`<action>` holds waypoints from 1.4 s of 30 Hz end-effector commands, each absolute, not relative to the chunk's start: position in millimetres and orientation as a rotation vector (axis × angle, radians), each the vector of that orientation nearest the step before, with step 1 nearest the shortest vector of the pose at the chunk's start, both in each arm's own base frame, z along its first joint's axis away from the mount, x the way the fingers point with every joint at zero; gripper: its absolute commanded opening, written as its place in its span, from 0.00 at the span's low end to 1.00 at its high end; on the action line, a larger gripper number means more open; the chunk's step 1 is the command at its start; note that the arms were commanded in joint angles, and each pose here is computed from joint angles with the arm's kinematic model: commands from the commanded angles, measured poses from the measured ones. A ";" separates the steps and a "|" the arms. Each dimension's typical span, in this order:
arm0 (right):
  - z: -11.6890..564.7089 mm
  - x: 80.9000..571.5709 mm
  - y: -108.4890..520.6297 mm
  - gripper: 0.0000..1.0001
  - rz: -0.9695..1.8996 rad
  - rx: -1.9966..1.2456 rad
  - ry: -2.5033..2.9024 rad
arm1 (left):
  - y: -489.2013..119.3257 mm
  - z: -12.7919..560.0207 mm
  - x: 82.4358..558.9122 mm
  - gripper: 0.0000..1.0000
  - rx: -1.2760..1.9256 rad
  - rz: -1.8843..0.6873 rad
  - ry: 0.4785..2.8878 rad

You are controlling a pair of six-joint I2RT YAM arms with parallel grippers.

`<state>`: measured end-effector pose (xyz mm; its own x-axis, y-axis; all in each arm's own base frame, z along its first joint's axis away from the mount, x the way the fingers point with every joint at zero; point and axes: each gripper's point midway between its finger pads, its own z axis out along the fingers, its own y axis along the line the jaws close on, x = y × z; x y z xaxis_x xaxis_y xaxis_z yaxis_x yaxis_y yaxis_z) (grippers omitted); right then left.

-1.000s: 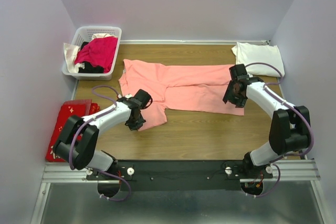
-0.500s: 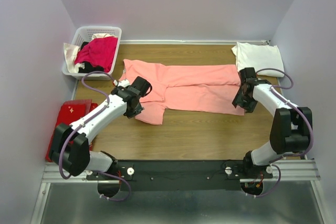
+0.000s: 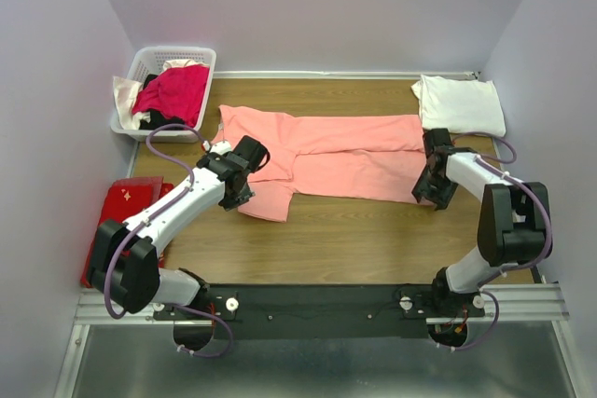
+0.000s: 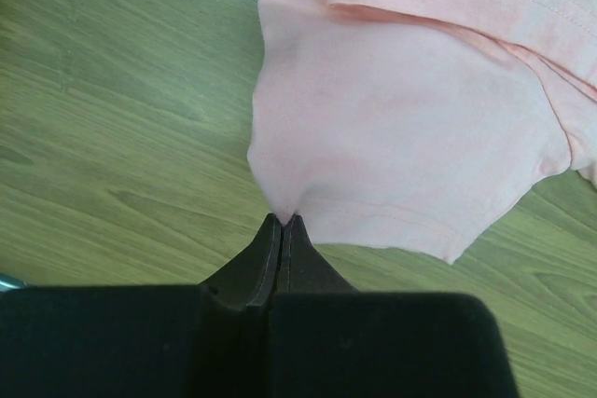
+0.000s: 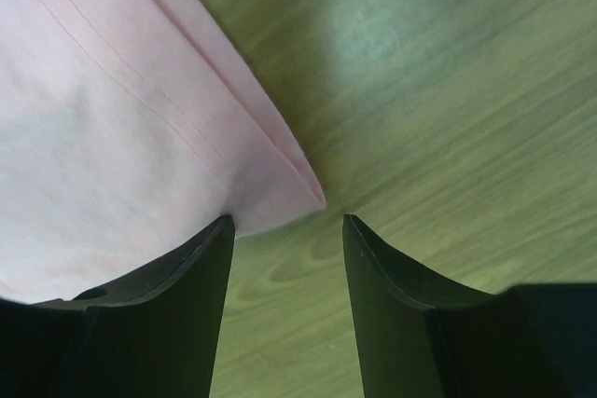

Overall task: Fold and stack the t-shirts
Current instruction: Fold the tshirt

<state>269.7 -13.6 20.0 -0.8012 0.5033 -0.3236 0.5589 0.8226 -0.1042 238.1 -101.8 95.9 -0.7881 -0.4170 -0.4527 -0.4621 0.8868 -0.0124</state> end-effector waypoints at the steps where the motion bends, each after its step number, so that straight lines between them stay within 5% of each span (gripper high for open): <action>1: 6.9 283.4 -23.1 0.58 -0.342 0.837 2.704 | -96.3 96.2 241.8 0.00 -0.606 0.186 2.581; 9: -1.5 286.6 -26.5 0.49 -0.358 0.838 2.709 | -94.4 95.7 239.7 0.00 -0.617 0.178 2.576; 12: -5.0 285.6 -25.4 0.29 -0.351 0.842 2.720 | -93.0 97.3 240.3 0.00 -0.619 0.180 2.574; 13: -6.0 283.5 -25.1 0.14 -0.351 0.845 2.725 | -93.2 100.2 241.7 0.00 -0.618 0.177 2.567; 16: -3.5 280.3 -23.1 0.01 -0.331 0.850 2.720 | -90.1 105.8 243.3 0.00 -0.625 0.191 2.553; 42: 69.4 247.6 -16.4 0.01 -0.199 0.879 2.591 | -70.9 167.4 243.9 0.00 -0.676 0.198 2.407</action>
